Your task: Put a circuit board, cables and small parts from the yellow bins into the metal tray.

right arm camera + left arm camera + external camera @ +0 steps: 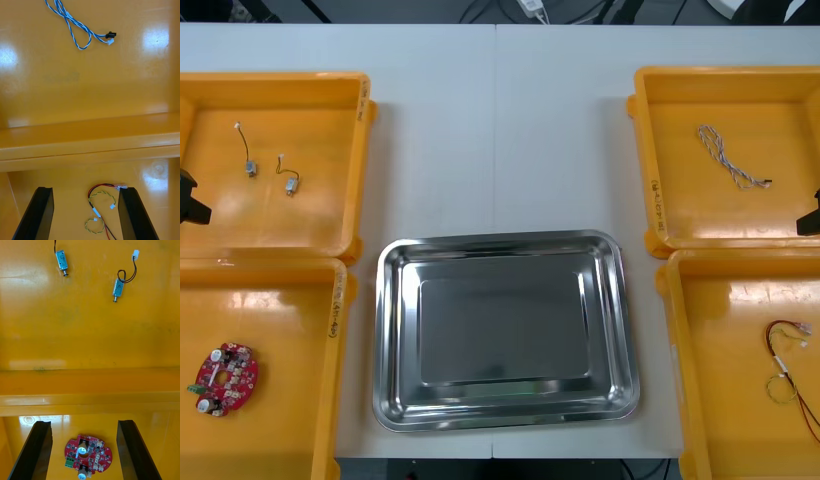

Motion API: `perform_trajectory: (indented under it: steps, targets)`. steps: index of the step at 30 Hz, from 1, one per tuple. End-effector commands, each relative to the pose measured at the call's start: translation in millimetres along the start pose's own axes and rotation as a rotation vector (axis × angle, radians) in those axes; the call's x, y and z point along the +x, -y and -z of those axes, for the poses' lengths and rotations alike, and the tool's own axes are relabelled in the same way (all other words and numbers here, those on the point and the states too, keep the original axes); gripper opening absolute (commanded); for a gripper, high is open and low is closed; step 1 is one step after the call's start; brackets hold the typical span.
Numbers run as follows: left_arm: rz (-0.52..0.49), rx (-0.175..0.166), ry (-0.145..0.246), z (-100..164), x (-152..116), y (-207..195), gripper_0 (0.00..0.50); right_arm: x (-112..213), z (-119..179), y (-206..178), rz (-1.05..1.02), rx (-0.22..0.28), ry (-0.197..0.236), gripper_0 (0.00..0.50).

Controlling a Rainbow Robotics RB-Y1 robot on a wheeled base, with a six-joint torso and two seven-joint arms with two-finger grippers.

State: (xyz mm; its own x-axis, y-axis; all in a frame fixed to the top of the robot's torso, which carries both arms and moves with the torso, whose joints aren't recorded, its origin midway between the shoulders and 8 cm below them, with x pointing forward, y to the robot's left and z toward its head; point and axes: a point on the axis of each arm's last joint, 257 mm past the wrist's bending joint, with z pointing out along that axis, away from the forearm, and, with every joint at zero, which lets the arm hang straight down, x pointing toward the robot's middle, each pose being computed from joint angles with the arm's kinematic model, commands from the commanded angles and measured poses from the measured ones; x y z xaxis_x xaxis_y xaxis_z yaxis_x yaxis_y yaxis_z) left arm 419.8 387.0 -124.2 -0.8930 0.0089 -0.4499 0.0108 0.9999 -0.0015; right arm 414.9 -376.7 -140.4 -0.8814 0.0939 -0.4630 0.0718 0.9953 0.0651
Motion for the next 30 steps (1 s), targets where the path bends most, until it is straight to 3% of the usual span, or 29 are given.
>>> perform_trajectory:
  steps: [1,30]
  targets:
    - [-0.095,-0.007,0.071,24.0,-21.4,2.3,0.500,-11.3,13.9,4.5,-0.002,0.015,0.047,0.500]
    - [-0.095,-0.007,0.071,24.0,-21.4,2.3,0.500,-11.3,13.9,4.5,-0.002,0.015,0.047,0.500]
